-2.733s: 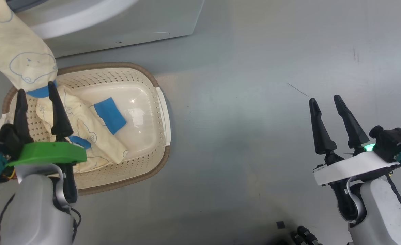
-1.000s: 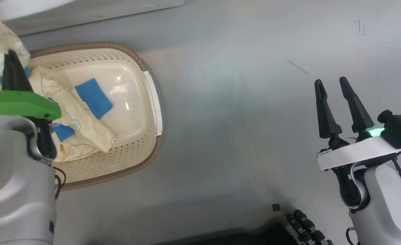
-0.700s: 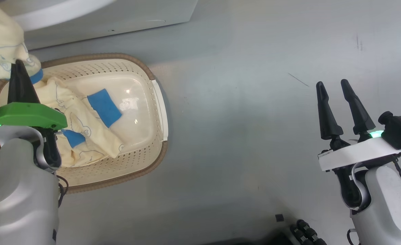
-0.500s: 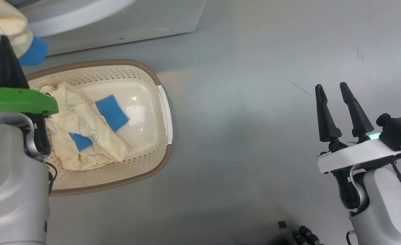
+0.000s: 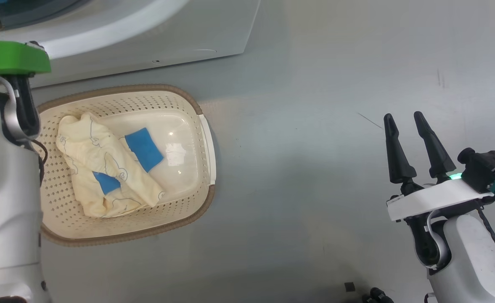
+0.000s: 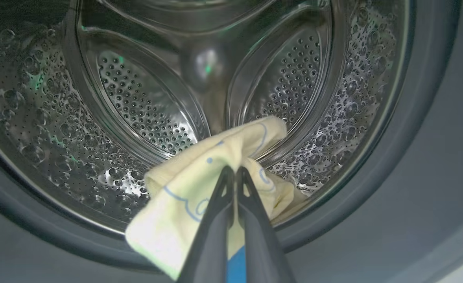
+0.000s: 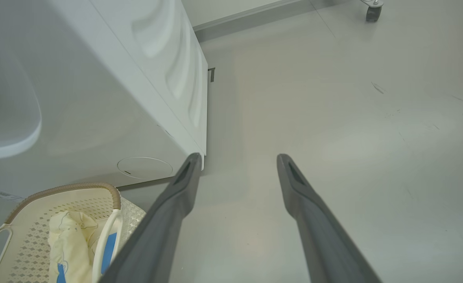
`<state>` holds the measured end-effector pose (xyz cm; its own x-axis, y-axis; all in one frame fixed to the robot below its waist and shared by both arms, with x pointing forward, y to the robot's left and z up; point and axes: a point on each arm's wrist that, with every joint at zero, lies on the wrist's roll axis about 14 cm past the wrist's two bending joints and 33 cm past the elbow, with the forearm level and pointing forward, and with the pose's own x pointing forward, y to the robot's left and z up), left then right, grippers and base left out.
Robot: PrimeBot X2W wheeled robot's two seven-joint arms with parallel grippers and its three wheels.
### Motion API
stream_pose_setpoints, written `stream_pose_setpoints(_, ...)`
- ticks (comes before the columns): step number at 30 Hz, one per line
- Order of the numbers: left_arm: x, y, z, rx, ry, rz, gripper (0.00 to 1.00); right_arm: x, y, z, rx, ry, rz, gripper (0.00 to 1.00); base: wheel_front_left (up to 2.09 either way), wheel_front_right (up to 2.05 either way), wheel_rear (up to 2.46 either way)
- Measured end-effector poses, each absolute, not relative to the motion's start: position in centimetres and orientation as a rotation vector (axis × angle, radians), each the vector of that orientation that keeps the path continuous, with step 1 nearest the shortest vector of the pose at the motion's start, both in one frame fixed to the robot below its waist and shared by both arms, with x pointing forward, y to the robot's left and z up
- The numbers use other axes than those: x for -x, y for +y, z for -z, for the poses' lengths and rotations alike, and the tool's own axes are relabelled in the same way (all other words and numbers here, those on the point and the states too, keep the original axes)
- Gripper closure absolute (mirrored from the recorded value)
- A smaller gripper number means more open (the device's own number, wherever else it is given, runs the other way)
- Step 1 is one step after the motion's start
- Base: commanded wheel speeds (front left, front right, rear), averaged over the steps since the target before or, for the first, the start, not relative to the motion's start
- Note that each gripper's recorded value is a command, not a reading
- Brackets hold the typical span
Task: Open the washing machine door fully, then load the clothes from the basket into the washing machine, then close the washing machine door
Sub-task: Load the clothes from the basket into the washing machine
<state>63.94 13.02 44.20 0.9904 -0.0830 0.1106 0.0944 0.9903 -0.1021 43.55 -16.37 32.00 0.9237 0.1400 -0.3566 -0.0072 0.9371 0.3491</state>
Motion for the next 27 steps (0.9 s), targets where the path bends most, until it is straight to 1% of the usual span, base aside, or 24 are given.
stream_pose_setpoints(3,-64.9,13.1,-45.6,0.103,-0.143,0.093,1.00,-43.4,-16.0,-32.0,-0.356,0.392,-0.084,0.00,0.00,0.00,0.00)
stream_pose_setpoints(8,-67.2,13.1,-47.1,0.123,-0.146,0.098,1.00,-43.1,-16.2,-31.4,-0.357,0.408,-0.078,0.00,0.00,0.00,0.00)
stream_pose_setpoints(14,-69.3,13.2,-45.8,0.154,-0.081,0.100,1.00,-42.6,-16.9,-30.4,-0.361,0.435,-0.052,0.00,0.00,0.00,0.00)
stream_pose_setpoints(27,-73.9,13.6,-44.8,0.152,-0.047,0.105,1.00,-41.2,-17.0,-27.4,-0.373,0.523,-0.030,0.00,0.00,0.00,0.00)
